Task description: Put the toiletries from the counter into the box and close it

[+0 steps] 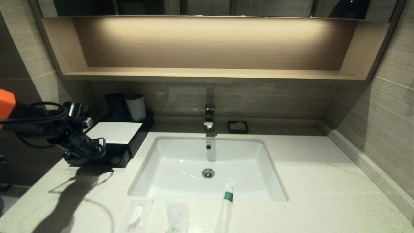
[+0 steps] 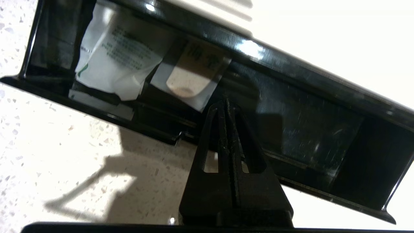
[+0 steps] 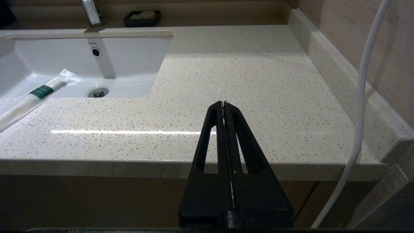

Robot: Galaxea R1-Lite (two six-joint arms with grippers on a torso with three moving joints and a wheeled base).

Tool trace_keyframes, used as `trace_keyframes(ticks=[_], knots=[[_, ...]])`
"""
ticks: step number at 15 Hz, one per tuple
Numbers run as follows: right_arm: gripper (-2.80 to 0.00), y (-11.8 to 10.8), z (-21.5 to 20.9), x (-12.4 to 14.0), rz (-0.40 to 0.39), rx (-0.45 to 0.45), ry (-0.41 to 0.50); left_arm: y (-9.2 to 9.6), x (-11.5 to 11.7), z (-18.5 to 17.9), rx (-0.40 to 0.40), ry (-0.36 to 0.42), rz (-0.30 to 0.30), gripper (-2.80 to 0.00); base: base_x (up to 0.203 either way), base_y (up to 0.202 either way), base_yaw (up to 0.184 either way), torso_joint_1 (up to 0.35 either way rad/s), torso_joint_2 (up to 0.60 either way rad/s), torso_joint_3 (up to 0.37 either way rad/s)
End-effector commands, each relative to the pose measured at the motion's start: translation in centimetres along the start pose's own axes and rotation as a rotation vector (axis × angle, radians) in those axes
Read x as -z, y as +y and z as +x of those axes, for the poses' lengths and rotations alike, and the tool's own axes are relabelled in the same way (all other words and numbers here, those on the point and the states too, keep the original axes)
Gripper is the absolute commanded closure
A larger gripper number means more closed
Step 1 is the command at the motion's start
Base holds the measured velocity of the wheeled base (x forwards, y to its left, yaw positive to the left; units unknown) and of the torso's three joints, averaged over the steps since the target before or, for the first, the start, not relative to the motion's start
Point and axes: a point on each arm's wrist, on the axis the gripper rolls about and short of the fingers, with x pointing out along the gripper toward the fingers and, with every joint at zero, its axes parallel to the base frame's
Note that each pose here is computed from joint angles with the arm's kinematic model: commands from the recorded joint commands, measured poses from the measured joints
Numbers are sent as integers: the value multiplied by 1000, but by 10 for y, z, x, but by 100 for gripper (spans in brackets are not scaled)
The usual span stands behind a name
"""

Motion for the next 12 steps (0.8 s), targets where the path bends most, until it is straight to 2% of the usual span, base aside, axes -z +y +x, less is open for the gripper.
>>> trace_keyframes(ticks=[1, 6, 12], knots=[[0, 0, 0, 0, 0, -1, 2, 0, -2, -5, -2, 5, 13, 0, 0, 0, 0, 0, 0, 0], [0, 0, 0, 0, 0, -1, 0, 1, 4, -6, -9, 57, 47, 0, 0, 0, 0, 0, 0, 0], [0, 0, 0, 0, 0, -1, 0, 4, 4, -12, -14, 71, 61, 0, 0, 0, 0, 0, 0, 0]])
